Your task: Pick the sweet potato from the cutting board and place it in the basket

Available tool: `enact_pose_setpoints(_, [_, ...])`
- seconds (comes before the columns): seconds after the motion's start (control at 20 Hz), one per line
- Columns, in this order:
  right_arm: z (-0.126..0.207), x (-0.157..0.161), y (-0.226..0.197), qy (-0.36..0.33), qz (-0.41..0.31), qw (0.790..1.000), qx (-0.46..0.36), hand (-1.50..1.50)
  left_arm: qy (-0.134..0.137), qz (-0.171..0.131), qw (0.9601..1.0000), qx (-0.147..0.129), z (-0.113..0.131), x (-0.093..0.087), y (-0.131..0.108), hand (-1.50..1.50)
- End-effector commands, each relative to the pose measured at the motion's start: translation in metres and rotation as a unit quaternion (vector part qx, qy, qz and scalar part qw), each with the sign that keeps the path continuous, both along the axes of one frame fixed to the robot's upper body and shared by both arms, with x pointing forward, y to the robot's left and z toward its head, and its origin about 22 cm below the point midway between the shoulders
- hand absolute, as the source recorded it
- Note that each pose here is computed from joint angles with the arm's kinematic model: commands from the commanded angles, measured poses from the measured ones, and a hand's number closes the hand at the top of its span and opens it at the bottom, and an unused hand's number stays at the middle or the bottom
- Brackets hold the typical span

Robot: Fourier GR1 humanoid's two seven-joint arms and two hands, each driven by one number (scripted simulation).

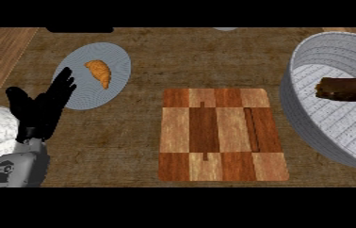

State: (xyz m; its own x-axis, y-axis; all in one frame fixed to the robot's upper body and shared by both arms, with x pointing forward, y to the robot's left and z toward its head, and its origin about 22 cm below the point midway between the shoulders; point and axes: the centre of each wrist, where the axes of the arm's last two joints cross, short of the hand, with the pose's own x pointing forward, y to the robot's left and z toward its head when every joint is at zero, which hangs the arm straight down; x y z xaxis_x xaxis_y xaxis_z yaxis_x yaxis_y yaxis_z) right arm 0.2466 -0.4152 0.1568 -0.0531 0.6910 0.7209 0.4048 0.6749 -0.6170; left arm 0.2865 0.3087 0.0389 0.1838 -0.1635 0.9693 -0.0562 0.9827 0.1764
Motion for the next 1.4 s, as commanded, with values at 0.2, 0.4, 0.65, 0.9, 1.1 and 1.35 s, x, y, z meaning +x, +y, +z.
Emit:
enact_pose_setpoints(0.2, [-0.003,0.024,-0.012,-0.017,0.047,0.999,0.017,-1.5,0.008,0.0,1.0,-0.004,-0.001,0.006,0.002,0.0])
enact_pose_setpoints(0.4, [0.015,0.024,-0.03,-0.053,0.004,0.993,0.102,-1.5,-0.002,0.006,1.0,0.0,-0.006,0.005,-0.002,0.0])
enact_pose_setpoints(0.65, [0.018,0.003,-0.087,-0.096,-0.061,0.969,0.22,-1.5,0.0,0.006,1.0,0.001,0.009,0.01,0.013,0.0])
enact_pose_setpoints(0.9, [0.025,-0.04,-0.155,-0.103,-0.058,0.958,0.262,-1.5,0.002,0.013,0.9999,0.008,-0.009,0.009,0.012,0.0])
enact_pose_setpoints(1.1, [0.041,-0.077,-0.198,-0.069,-0.043,0.96,0.267,-1.5,-0.006,-0.003,0.9999,-0.013,0.015,0.008,0.016,0.0])
enact_pose_setpoints(1.35, [0.02,-0.126,-0.228,-0.026,-0.008,0.968,0.248,-1.5,0.006,-0.003,1.0,0.004,0.001,-0.002,0.011,0.0])
